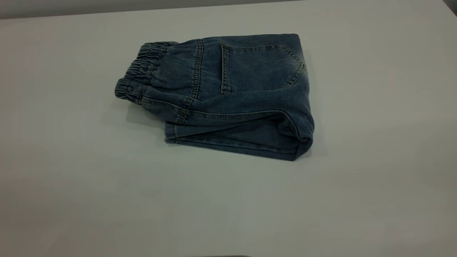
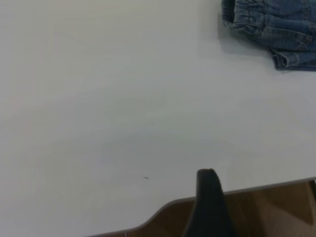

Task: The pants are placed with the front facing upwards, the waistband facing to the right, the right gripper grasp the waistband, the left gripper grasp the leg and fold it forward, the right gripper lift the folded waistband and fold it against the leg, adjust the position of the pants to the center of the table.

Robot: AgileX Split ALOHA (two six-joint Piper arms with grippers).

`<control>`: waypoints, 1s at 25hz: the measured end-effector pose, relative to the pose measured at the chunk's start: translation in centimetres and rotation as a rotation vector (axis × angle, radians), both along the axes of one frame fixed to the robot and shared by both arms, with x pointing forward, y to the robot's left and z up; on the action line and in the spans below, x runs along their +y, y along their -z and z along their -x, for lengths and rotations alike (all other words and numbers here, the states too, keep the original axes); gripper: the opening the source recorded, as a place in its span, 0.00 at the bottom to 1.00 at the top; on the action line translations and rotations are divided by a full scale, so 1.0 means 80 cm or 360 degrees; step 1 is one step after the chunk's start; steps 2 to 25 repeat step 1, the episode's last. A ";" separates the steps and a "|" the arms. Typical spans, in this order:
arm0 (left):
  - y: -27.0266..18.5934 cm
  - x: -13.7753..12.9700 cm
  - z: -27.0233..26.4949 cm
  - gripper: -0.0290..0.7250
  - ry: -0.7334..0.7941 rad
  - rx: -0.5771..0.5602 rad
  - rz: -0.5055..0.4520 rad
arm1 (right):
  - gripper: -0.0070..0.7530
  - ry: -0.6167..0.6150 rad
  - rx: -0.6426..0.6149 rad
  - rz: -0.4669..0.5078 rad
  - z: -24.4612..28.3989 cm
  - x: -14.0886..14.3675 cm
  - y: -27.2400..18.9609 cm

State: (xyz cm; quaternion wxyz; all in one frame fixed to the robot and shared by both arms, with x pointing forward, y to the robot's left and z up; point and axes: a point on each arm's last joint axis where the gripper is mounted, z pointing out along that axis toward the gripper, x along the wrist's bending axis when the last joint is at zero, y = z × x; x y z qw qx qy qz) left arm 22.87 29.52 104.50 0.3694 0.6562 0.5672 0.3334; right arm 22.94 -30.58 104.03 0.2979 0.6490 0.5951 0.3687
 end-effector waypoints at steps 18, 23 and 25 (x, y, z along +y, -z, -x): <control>0.000 0.000 0.000 0.65 0.0000 0.0000 0.0000 | 0.60 0.0000 0.0000 0.0000 0.000 0.000 0.000; 0.000 0.000 0.000 0.65 0.0000 0.0000 0.0000 | 0.60 0.0000 0.0000 0.0000 0.000 0.000 0.000; 0.000 0.000 0.000 0.65 0.0000 0.0000 0.0000 | 0.60 0.0000 0.0000 0.0000 0.000 0.000 0.000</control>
